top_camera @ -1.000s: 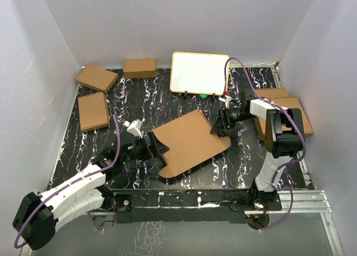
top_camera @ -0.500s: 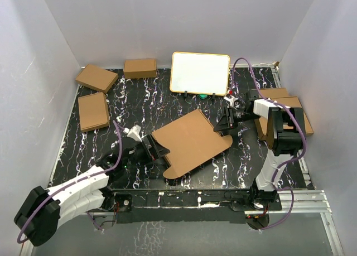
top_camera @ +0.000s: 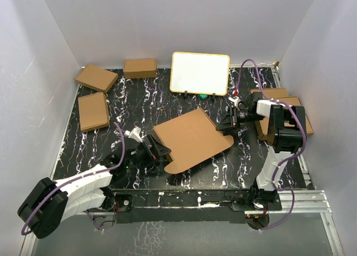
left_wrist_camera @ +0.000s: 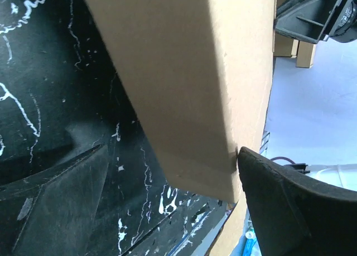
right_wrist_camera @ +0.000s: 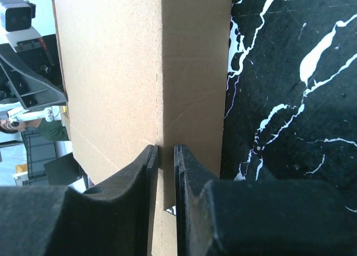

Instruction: Fold the paper box

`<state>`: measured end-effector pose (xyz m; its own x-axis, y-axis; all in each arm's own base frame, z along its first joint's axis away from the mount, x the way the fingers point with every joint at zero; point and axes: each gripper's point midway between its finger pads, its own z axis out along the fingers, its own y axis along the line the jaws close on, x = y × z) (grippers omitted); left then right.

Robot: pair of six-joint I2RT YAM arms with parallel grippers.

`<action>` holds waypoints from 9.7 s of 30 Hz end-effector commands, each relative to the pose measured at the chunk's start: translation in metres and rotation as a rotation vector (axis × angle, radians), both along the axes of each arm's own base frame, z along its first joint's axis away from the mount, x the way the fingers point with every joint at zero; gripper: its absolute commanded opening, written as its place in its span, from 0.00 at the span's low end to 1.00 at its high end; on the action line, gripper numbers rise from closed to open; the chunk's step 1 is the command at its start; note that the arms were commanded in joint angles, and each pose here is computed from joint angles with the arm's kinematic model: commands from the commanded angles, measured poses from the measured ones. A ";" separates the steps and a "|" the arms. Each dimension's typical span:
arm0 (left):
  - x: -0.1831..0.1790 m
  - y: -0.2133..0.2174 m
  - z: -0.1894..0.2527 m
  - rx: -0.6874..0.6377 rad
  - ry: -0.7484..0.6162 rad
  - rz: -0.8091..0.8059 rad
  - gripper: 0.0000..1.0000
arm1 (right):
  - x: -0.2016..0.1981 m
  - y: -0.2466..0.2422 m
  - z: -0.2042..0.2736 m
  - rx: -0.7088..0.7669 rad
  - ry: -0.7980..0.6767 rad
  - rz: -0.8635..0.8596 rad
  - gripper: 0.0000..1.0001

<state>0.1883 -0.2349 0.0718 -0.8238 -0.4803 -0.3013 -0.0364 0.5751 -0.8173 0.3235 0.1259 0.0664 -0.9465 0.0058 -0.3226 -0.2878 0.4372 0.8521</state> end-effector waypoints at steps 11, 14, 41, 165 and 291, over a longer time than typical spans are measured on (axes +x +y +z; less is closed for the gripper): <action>0.025 -0.010 0.023 -0.126 -0.085 0.078 0.97 | 0.010 -0.014 -0.023 -0.076 -0.027 -0.022 0.16; 0.027 -0.014 0.022 -0.145 -0.082 0.090 0.97 | 0.010 -0.015 -0.025 -0.081 -0.025 -0.023 0.16; 0.043 -0.026 0.041 -0.252 -0.132 0.218 0.84 | 0.010 -0.014 -0.017 -0.073 -0.050 -0.005 0.21; 0.088 0.024 0.201 -0.373 0.195 0.560 0.97 | -0.033 0.128 0.186 -0.428 -1.425 0.365 0.59; 0.170 0.044 0.109 0.472 -0.319 -0.070 0.72 | -0.059 0.109 0.087 -0.166 -0.919 0.535 0.47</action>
